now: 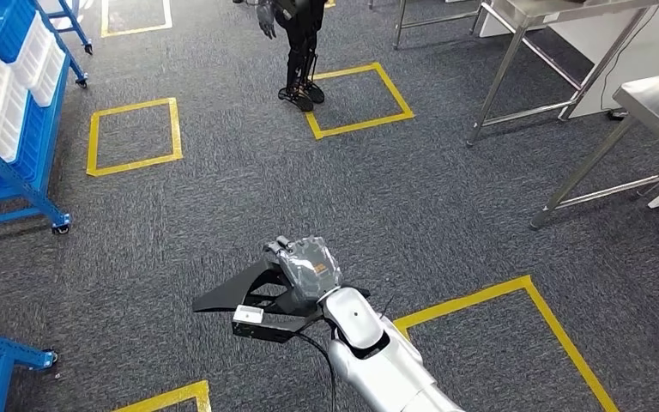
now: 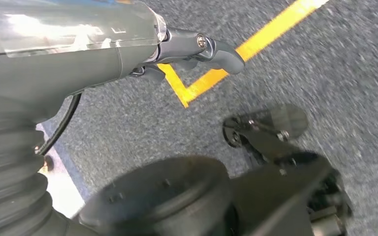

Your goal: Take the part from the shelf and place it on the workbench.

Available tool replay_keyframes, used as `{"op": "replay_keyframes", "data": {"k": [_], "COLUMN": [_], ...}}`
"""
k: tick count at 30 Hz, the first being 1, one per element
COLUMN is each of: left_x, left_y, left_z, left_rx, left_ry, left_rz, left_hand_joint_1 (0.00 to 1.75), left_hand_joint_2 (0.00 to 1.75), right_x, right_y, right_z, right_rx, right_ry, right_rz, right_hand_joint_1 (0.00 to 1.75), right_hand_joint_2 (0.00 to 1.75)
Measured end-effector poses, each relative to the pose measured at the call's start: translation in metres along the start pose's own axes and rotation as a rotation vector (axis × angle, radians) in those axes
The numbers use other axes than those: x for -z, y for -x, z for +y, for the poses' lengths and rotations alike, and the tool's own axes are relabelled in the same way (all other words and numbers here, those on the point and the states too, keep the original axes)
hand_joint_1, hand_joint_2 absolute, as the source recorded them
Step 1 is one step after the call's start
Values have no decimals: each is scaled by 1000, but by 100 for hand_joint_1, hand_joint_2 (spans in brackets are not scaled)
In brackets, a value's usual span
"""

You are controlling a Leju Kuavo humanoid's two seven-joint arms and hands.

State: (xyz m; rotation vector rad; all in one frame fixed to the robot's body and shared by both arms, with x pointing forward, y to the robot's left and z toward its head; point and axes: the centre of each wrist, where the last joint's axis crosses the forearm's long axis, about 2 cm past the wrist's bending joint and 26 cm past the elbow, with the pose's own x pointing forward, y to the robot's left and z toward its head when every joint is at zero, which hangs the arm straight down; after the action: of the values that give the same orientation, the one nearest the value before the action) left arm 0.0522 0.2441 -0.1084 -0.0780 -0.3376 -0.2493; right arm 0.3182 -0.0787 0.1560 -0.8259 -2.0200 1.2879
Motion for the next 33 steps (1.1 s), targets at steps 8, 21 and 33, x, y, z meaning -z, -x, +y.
{"op": "replay_keyframes", "data": {"k": [8,21,33], "left_x": [0,0,1], "left_y": [0,-4,-6], "left_z": [-6,-13,-10], "left_rx": [-5,154,199], "left_ry": [9,64,68], "left_rz": [-6,-63,-63], "left_hand_joint_1": [0,0,0], "left_hand_joint_2": [175,175,175], "right_x": [-4,-101,-123], "right_y": [7,54,66], "right_z": [2,12,7], "right_rx": [-9,-120,-149], "right_ry": [-6,21,20], "right_rz": [20,247,302], "right_hand_joint_1": [175,175,175], "right_hand_joint_2": [175,175,175]}}
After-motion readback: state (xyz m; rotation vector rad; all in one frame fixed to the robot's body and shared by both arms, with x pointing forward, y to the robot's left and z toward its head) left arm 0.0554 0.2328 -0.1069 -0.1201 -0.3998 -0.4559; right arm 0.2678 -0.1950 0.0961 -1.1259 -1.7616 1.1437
